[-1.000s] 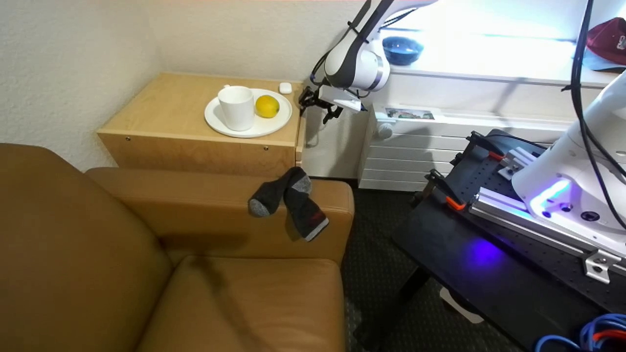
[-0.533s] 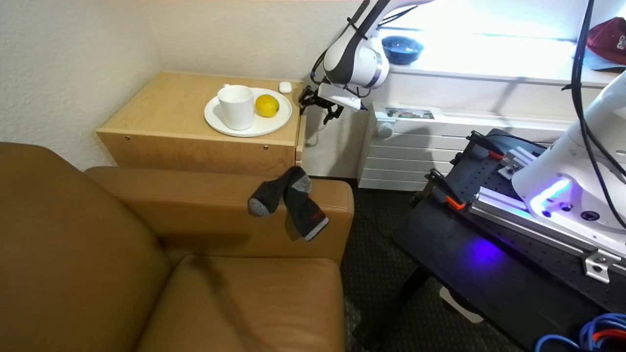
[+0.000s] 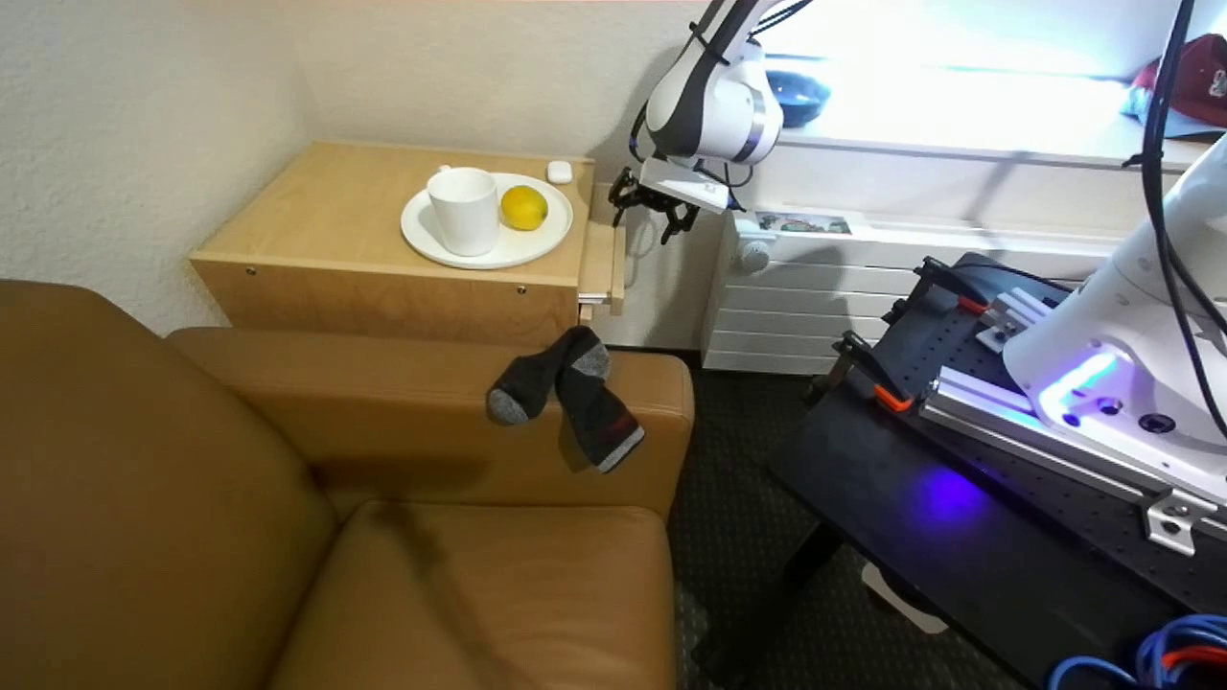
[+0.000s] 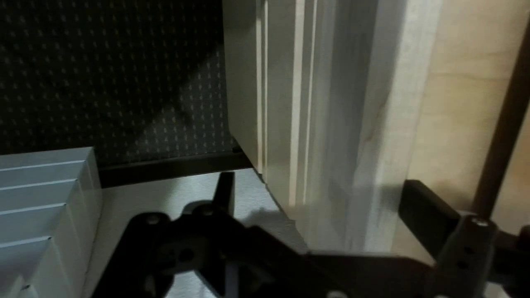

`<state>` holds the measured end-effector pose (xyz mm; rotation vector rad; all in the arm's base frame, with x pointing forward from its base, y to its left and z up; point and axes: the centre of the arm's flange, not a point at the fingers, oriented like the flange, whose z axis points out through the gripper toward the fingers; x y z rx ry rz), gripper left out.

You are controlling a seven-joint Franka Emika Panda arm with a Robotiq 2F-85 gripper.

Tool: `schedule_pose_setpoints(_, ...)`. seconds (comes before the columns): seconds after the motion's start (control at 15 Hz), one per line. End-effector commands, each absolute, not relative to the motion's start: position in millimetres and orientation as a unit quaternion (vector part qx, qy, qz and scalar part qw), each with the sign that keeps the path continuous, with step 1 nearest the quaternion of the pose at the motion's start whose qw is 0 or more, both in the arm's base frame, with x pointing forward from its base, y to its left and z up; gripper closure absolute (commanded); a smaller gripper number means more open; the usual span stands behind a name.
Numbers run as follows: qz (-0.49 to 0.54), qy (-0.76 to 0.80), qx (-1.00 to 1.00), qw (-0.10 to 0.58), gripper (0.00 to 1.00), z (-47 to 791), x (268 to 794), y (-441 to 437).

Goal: Open the sliding tray then put the white case and lemon on it

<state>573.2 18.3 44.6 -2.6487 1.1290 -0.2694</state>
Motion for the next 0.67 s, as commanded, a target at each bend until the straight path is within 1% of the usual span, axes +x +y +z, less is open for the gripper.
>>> schedule_pose_setpoints(0.0, -0.059, 0.416, -0.906, 0.049, 0.0, 14, 498, -6)
schedule_pose_setpoints(0.2, -0.048, 0.434, -0.9, 0.009, 0.0, 18, 457, -26)
schedule_pose_setpoints(0.6, -0.022, 0.464, -0.884, -0.042, 0.0, 16, 388, -74)
